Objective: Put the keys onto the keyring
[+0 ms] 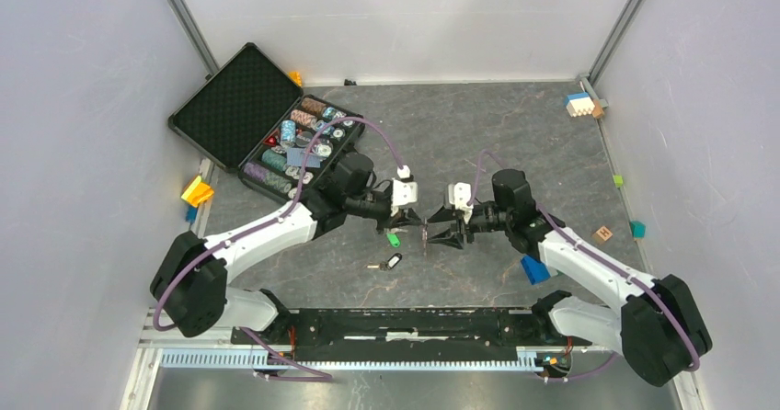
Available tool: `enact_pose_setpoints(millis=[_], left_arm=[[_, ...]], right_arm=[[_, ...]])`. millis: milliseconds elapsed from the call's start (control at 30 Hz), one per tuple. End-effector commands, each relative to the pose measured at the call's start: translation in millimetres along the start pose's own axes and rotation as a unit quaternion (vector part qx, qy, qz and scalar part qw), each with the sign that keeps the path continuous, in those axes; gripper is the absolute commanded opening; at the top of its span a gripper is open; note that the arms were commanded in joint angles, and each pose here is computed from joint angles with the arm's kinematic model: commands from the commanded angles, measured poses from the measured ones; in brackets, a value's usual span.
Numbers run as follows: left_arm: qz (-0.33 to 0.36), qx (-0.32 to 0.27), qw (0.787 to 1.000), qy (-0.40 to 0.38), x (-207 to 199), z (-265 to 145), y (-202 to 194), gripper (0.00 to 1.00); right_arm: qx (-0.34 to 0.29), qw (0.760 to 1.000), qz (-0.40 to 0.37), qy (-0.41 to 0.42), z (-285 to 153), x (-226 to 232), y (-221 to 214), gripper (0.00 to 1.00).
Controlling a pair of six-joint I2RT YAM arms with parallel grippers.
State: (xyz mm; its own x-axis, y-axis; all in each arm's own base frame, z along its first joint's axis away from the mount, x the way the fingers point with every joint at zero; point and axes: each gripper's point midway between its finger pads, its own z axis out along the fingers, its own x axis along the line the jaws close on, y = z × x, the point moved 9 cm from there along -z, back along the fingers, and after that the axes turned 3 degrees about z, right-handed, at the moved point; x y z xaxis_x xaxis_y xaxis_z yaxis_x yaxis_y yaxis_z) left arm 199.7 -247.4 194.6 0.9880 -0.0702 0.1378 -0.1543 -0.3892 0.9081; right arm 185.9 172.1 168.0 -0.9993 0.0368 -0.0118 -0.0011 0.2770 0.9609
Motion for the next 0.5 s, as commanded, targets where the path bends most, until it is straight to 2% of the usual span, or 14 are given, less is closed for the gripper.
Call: enact_pose_setpoints(millis=[0,267,467], left_arm=[[-0.025,-0.081,0.996,0.004,3.4,-9.6,31.4,0.02],[-0.058,-0.121,0.991,0.002,-2.4,-10.5,37.1,0.02],[-0.065,-0.124,0.990,0.005,-3.7,-9.4,33.9,0.02]], right_arm=[[-0.021,0.998,-0.052,-0.023,-6.7,-7.8,26.3,0.53],[-0.025,0.997,-0.062,-0.030,-9.5,-8.0,30.8,0.50],[-0.026,0.997,-0.063,-0.040,-11.4,-9.8,32.1,0.36]])
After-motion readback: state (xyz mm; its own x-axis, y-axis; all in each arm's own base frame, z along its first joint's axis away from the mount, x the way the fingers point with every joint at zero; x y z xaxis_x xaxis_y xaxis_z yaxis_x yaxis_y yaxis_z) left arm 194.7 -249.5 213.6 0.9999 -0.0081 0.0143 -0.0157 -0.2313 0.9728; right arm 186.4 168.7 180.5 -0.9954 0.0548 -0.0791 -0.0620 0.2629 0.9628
